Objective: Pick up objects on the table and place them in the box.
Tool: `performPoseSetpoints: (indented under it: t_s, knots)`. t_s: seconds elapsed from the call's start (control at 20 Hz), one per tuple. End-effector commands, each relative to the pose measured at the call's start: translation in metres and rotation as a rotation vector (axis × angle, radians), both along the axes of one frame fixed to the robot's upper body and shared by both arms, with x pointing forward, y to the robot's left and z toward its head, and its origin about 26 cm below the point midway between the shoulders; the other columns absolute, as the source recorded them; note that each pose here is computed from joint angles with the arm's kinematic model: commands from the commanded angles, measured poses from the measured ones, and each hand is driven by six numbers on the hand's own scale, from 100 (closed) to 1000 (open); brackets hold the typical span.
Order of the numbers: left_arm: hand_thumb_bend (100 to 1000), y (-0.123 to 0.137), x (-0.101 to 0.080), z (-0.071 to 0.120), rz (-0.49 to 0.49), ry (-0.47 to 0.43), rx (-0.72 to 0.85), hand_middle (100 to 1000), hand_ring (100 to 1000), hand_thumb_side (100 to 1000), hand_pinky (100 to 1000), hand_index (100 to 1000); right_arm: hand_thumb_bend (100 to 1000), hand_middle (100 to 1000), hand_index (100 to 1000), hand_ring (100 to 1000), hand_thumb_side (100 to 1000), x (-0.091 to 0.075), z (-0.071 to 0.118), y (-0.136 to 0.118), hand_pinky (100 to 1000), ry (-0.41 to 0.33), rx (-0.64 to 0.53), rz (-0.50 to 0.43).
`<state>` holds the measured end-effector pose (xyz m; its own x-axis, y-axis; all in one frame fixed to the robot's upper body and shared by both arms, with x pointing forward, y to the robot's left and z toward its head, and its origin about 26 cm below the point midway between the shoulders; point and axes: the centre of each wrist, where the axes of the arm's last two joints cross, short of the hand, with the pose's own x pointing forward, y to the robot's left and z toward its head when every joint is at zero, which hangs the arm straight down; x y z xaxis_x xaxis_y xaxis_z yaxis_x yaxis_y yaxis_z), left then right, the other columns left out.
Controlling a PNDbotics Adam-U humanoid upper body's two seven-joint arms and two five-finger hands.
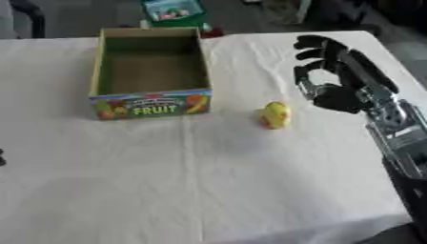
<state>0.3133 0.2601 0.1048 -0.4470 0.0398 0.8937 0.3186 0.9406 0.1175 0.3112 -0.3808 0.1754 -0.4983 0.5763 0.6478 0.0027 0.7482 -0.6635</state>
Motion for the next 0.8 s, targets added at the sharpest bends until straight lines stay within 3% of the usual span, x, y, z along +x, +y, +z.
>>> performPoseSetpoints:
  t_s: [0.05,0.3,0.8]
  knots:
    - [131,0.003,0.0,0.005,0.001,-0.015,0.009,474,520,700,465,812,100,853,926,859,258,-0.003,0.018,-0.005,806,-0.031,-0.093,0.017]
    - [131,0.004,0.0,0.004,0.002,-0.012,0.013,475,520,701,465,812,100,866,927,884,204,-0.005,0.024,-0.009,849,-0.02,-0.225,0.058]
    - [130,0.005,0.0,0.003,0.0,-0.007,0.022,475,521,705,465,812,100,884,922,919,205,0.001,0.027,-0.011,905,0.037,-0.472,0.144]
